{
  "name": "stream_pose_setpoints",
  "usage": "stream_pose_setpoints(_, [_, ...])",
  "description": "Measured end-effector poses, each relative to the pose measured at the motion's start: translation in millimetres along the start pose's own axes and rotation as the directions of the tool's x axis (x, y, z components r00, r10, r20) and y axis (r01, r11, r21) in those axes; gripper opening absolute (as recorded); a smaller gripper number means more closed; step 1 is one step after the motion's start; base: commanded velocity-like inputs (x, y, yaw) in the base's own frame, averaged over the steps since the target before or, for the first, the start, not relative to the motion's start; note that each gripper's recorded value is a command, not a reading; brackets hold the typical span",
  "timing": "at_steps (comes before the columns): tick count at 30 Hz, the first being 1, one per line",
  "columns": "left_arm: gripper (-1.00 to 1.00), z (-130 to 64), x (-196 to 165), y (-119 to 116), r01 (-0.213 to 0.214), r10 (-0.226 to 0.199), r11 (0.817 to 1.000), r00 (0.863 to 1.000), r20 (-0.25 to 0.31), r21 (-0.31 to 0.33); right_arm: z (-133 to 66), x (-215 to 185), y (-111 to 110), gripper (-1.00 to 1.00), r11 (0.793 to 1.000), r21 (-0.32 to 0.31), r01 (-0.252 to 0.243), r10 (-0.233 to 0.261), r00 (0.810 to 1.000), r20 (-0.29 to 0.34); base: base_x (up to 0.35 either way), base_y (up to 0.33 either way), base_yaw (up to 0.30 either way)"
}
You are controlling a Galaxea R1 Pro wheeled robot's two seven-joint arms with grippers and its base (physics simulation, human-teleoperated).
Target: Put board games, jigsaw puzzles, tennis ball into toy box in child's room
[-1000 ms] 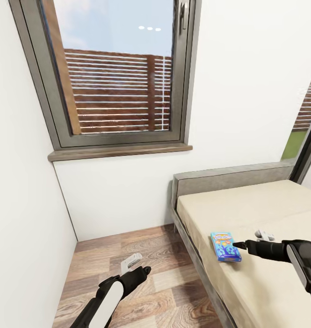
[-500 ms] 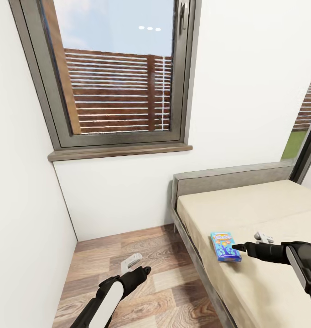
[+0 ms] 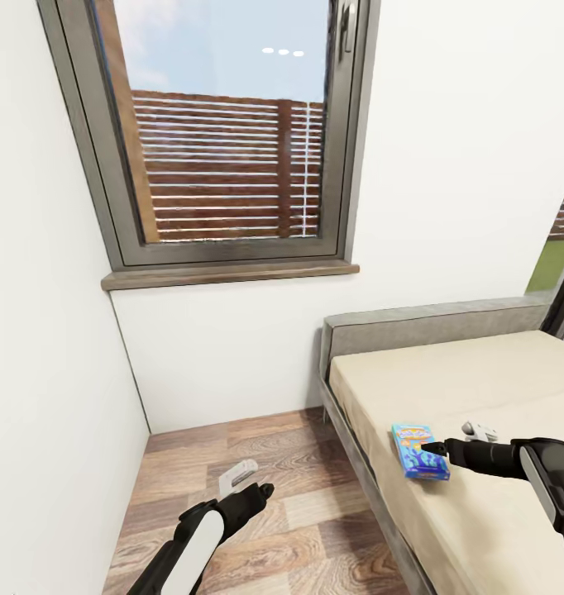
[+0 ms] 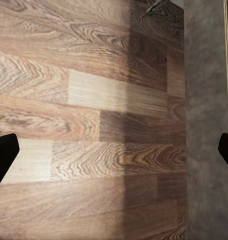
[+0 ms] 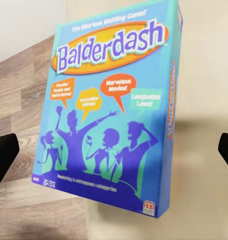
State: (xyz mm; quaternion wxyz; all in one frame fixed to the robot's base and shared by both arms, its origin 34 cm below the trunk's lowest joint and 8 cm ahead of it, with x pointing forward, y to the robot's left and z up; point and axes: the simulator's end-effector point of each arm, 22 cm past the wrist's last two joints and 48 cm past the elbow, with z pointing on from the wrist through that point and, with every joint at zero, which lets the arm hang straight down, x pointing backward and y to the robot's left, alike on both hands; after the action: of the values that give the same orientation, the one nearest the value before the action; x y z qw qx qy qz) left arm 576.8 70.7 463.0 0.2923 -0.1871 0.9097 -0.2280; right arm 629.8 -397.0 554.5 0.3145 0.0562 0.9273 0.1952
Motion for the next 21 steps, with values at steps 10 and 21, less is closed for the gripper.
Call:
stream_pose_setpoints(10, [1.0,0.0,0.0,0.0,0.0,0.0,1.0,1.0,0.0,0.0,-0.3,-0.3,-0.4,1.0,1.0,-0.001,-0.004,0.004,1.0,0.002,0.0,0.0,0.005])
stream_pose_setpoints(21, [1.0,0.0,-0.1,0.0,0.001,-0.001,1.0,1.0,0.0,0.0,3.1,3.3,2.6,1.0,1.0,-0.007,-0.008,0.008,1.0,-0.004,0.0,0.0,0.0])
